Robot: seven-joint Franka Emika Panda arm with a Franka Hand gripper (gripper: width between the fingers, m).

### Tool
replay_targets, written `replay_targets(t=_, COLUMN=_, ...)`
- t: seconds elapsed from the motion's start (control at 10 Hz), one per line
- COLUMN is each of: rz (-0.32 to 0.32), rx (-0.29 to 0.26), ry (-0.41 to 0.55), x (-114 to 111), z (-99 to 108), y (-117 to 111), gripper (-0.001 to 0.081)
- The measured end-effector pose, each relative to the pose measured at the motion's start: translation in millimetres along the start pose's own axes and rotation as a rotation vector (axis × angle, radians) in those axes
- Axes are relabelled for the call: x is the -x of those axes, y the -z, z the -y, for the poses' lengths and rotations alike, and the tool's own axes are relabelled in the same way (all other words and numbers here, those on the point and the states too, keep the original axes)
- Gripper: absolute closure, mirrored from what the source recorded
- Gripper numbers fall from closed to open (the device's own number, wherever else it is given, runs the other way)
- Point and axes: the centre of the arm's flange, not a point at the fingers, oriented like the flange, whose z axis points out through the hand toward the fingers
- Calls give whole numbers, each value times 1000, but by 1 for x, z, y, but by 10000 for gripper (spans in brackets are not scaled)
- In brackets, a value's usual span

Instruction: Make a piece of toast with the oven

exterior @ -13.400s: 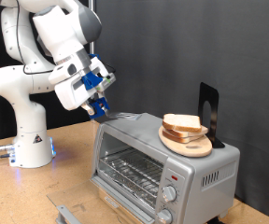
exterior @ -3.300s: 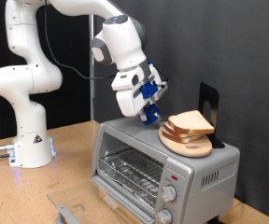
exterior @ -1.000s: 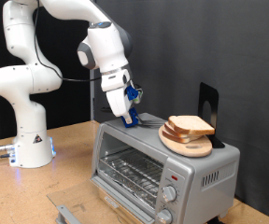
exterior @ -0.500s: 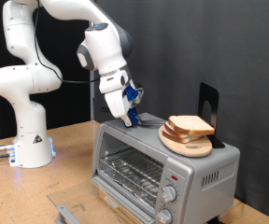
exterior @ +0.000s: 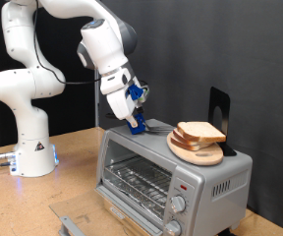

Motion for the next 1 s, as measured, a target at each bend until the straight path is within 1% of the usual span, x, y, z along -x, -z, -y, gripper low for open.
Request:
replay_targets(t=0.2, rz=-8, rx=1, ry=31, x=0, z=-2, y=0, gripper=124)
replay_targets(t=0.5, rz=-18, rx=-13, ry=53, x=2, z=-8, y=0, gripper=124)
replay_targets(t=0.8, rz=-12, rx=-15, ry=72, x=8, z=-12, y=-3, gripper=124)
replay_targets(t=1.0, rz=-4, rx=-24, ry=92, x=13, z=-12, y=-6, gripper=124)
